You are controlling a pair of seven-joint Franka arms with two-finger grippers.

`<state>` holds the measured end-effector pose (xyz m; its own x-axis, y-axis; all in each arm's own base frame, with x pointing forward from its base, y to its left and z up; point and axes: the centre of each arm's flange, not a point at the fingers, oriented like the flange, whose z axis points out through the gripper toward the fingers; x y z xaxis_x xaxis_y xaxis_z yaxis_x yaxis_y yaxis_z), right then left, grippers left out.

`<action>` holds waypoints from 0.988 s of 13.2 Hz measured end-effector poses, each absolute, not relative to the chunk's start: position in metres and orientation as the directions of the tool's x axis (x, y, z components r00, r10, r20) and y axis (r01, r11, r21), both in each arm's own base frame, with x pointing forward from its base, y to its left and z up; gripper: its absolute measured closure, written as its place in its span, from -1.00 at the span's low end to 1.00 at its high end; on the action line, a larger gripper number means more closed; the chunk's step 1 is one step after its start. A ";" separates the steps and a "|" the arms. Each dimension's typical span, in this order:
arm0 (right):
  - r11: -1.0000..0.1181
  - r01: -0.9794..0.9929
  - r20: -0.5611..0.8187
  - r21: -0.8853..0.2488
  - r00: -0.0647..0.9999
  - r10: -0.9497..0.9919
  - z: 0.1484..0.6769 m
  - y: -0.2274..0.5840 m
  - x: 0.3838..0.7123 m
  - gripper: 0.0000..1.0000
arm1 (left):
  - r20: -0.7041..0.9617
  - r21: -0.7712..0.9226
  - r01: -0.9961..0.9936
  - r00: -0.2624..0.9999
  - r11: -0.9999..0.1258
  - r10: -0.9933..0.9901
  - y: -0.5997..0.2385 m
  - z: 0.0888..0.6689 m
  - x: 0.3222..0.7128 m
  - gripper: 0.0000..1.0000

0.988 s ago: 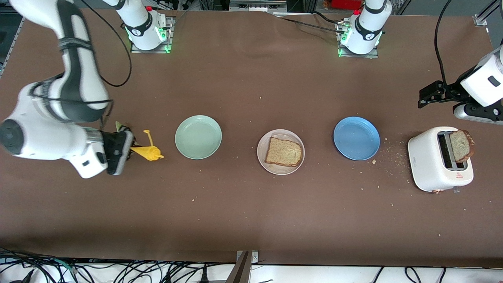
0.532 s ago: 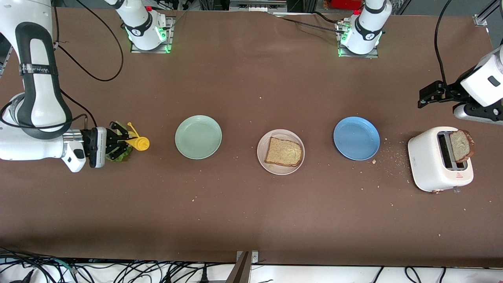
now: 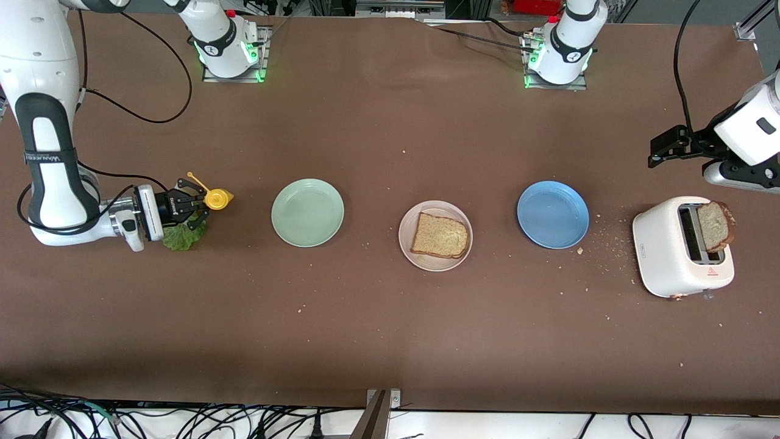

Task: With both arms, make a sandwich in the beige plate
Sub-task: 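Set the bottle upright on the table and open the right gripper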

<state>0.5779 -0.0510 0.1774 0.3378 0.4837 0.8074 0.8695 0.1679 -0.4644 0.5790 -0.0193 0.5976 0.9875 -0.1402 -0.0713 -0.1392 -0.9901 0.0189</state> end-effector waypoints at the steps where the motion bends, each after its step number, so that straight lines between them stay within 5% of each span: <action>1: 0.190 0.876 0.833 -0.442 0.323 0.448 0.170 -0.054 0.574 0.84 | -0.071 0.019 -0.139 0.988 -0.990 -0.140 -0.019 0.598 0.579 -1.00; 6: 0.252 0.921 0.923 -0.297 0.210 0.322 0.133 -0.044 0.567 0.84 | -0.071 0.019 -0.139 0.988 -0.990 -0.140 -0.019 0.598 0.579 -1.00; 13: 0.244 0.940 0.956 -0.237 0.181 0.231 0.093 -0.034 0.559 0.84 | -0.071 0.019 -0.139 0.988 -0.990 -0.140 -0.019 0.598 0.579 -1.00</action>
<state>0.5585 -0.0338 0.0928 0.1810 0.2313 0.9559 0.9403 0.2440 -0.2371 0.5790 -0.0193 0.5976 0.9876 -0.1401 -0.0713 -0.1391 -0.9901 0.0189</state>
